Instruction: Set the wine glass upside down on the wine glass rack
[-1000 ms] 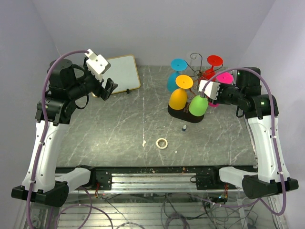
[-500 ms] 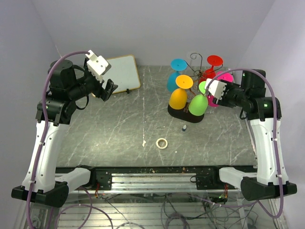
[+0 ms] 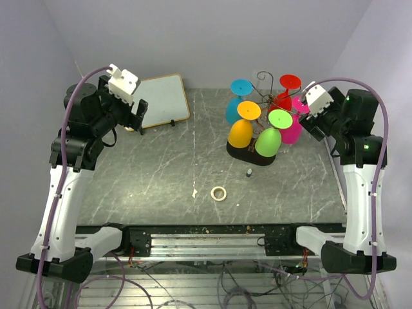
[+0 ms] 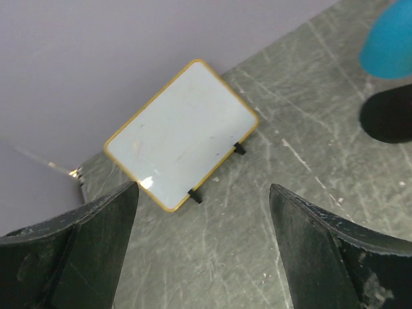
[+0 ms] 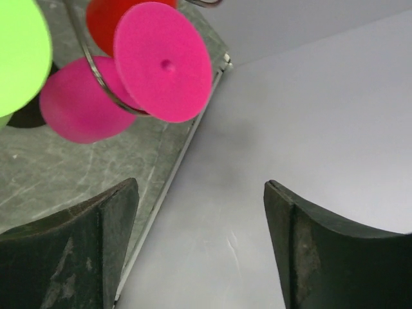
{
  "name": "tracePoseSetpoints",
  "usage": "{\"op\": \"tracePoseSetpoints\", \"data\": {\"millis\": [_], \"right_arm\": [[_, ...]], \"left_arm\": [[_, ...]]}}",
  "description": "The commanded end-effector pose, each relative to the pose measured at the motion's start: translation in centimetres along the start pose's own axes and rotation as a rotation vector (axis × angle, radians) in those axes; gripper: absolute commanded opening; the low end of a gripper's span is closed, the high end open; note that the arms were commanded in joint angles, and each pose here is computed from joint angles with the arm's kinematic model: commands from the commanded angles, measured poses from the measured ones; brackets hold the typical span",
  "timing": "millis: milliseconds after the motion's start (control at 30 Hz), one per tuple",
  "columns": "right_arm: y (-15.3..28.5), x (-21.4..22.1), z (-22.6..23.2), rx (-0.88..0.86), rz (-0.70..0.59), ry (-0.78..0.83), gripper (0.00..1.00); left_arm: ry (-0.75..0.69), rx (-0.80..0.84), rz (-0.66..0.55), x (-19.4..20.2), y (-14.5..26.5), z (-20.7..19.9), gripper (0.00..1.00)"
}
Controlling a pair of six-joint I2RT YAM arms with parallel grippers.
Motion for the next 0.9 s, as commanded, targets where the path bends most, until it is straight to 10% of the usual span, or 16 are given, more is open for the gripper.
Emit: {"op": "tracePoseSetpoints", "data": {"millis": [0, 167, 867], "right_arm": [[0.3, -0.1, -1.7, 0.106, -0.023, -0.095, 0.86], [0.4, 0.0, -1.8, 0.107, -0.036, -0.111, 0.99], [-1.8, 0.4, -5.4, 0.368, -0.056, -0.275, 1.00]], "left_arm": [[0.024, -0.217, 0.032, 0.3, 1.1, 3.1, 0.95], [0.035, -0.277, 0.057, 1.1, 1.2, 3.8, 0.99], [0.066, -0.449, 0.139, 4.7, 0.1, 5.3, 0.99]]}}
Point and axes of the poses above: each gripper's point midway between its finger pads, its own y axis back along the fingers, its own z axis along the line the jaws close on, x = y × z, the point moved 3 cm from there along y, back along the fingers, and after that the axes turned 11 degrees about -y, right-handed, at the moved point
